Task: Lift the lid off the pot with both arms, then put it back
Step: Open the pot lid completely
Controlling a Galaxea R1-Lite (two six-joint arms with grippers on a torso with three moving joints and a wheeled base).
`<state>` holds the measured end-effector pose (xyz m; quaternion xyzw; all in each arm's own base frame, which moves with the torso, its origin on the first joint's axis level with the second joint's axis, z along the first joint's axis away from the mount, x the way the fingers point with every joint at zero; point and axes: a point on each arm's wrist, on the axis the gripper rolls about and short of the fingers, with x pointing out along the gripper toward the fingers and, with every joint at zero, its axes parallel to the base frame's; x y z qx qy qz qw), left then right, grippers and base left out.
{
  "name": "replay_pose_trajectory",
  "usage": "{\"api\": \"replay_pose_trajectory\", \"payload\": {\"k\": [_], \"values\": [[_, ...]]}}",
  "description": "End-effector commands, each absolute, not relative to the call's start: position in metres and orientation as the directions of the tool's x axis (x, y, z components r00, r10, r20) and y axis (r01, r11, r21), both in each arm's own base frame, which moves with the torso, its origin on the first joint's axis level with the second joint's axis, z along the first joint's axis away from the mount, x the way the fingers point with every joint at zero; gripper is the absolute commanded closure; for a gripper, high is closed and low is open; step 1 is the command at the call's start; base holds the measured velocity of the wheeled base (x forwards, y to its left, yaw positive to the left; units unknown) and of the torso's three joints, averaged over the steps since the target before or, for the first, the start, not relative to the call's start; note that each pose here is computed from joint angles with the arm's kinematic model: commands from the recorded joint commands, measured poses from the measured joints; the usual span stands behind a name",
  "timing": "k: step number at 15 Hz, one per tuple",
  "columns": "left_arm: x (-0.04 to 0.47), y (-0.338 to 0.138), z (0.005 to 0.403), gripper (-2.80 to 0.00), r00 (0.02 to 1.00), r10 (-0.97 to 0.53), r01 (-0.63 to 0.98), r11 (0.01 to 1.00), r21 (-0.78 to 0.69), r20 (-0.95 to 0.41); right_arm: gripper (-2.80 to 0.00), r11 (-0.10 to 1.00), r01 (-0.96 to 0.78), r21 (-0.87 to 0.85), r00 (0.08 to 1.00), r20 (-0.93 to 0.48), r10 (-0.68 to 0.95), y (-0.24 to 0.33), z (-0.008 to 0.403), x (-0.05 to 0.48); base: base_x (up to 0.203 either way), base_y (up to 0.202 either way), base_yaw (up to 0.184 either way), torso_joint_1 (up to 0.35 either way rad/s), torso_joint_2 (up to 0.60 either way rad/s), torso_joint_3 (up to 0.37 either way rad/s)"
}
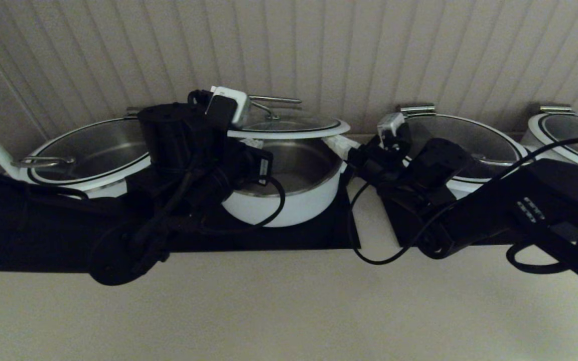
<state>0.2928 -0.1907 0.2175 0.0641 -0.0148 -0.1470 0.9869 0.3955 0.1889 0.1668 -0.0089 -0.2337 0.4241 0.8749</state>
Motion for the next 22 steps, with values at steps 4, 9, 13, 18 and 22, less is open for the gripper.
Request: {"api": "replay_pose_trajectory", "payload": {"k": [4, 9, 13, 18, 22], "values": [[0.295, -0.189, 0.221, 0.00, 0.958, -0.284, 0.279, 0.952, 0.128, 0.027, 0.00, 0.634, -0.745, -0.208, 0.543, 0.363, 0.757, 0.179, 0.165, 0.374, 0.000, 0.000, 0.000, 0.000, 0.00, 0.000], [0.297, -0.186, 0.223, 0.00, 0.961, -0.274, 0.267, 0.954, 0.137, 0.032, 0.00, 0.627, -0.759, -0.174, 0.571, 0.285, 0.770, 0.163, 0.154, 0.339, 0.000, 0.000, 0.000, 0.000, 0.00, 0.000], [0.297, -0.186, 0.223, 0.00, 0.961, -0.274, 0.267, 0.954, 0.138, 0.034, 0.00, 0.632, -0.759, -0.157, 0.587, 0.255, 0.768, 0.149, 0.159, 0.312, 0.000, 0.000, 0.000, 0.000, 0.00, 0.000], [0.297, -0.186, 0.222, 0.00, 0.961, -0.274, 0.267, 0.953, 0.140, 0.031, 0.00, 0.705, -0.695, -0.140, 0.662, 0.258, 0.704, 0.116, 0.175, 0.273, 0.000, 0.000, 0.000, 0.000, 0.00, 0.000], [0.297, -0.186, 0.222, 0.00, 0.961, -0.275, 0.269, 0.952, 0.144, 0.029, 0.00, 0.819, -0.567, -0.092, 0.792, 0.214, 0.572, 0.084, 0.170, 0.237, 0.000, 0.000, 0.000, 0.000, 0.00, 0.000]]}}
